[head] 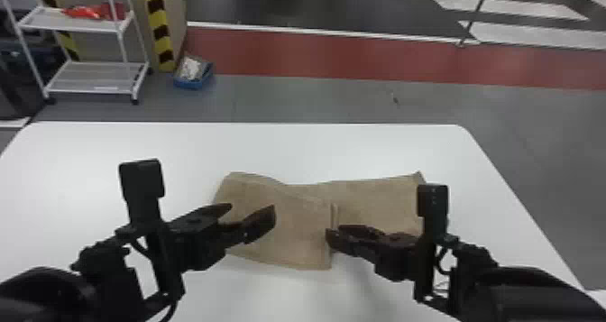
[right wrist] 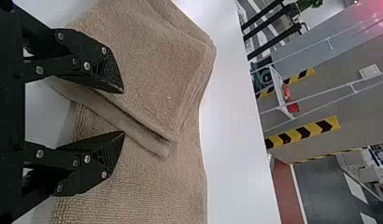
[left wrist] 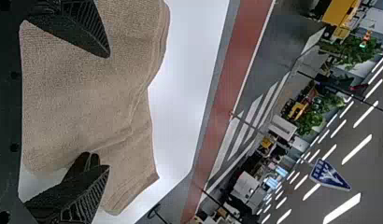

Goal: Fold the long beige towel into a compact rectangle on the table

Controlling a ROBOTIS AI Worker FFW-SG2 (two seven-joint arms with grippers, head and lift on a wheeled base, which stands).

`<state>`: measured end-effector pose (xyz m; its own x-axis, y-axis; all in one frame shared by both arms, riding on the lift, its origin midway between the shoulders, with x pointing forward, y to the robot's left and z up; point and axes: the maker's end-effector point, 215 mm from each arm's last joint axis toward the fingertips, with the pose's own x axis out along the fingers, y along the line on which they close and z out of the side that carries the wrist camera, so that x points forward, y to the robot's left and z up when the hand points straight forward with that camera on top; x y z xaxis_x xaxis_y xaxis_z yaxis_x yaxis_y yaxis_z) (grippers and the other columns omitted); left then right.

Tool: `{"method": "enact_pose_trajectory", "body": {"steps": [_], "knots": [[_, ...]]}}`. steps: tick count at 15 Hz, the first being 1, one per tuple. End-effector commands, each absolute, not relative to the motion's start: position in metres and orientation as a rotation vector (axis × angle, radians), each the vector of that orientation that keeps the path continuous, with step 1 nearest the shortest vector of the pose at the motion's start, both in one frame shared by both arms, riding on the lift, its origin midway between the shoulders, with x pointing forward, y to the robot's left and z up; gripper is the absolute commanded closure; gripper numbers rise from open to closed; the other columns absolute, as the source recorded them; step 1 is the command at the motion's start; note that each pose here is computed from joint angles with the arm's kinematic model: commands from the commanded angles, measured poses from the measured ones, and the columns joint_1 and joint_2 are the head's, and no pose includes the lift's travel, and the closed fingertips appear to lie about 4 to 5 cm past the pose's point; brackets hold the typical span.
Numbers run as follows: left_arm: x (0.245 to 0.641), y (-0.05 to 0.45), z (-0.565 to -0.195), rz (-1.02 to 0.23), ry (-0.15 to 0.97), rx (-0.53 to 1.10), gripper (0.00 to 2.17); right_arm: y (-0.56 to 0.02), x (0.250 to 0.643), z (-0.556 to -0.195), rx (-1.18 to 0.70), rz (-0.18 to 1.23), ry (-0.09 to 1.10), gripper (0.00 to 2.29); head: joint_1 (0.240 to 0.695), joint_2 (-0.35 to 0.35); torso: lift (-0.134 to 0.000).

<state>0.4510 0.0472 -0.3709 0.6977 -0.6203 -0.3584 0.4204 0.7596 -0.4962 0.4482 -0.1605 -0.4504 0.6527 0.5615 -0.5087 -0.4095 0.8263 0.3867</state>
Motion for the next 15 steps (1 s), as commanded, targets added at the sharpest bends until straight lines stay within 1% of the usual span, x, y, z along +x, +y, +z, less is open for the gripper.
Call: {"method": "enact_pose_trajectory", "body": {"steps": [1, 6, 7, 9, 10, 11, 15], "knots": [[0.4511, 0.0483, -0.3712, -0.597, 0.539, -0.395, 0.03, -0.1617, 0.4488, -0.4539, 0.238, 0.549, 0.679, 0.68, 0.695, -0.141, -0.124], [0.4506, 0.0481, -0.3712, -0.597, 0.539, -0.395, 0.03, -0.1581, 0.4502, -0.4552, 0.231, 0.551, 0.703, 0.68, 0.695, -0.139, -0.124], [0.4507, 0.0484, -0.3713, -0.596, 0.539, -0.395, 0.03, -0.1577, 0.4493, -0.4561, 0.235, 0.551, 0.71, 0.76, 0.695, -0.138, -0.124], [0.4504, 0.0475, -0.3706, -0.598, 0.538, -0.394, 0.03, -0.1565, 0.448, -0.457, 0.243, 0.553, 0.722, 0.8, 0.695, -0.137, -0.124], [0.4504, 0.0475, -0.3706, -0.598, 0.538, -0.394, 0.03, -0.1558, 0.4482, -0.4559, 0.245, 0.555, 0.72, 0.9, 0.695, -0.136, -0.124], [0.4505, 0.0478, -0.3708, -0.596, 0.539, -0.394, 0.03, -0.1554, 0.4471, -0.4569, 0.249, 0.555, 0.725, 0.95, 0.695, -0.136, -0.124], [0.4518, 0.0519, -0.3687, -0.589, 0.533, -0.394, 0.03, -0.1583, 0.4479, -0.4543, 0.255, 0.553, 0.715, 1.0, 0.695, -0.135, -0.124]]}}
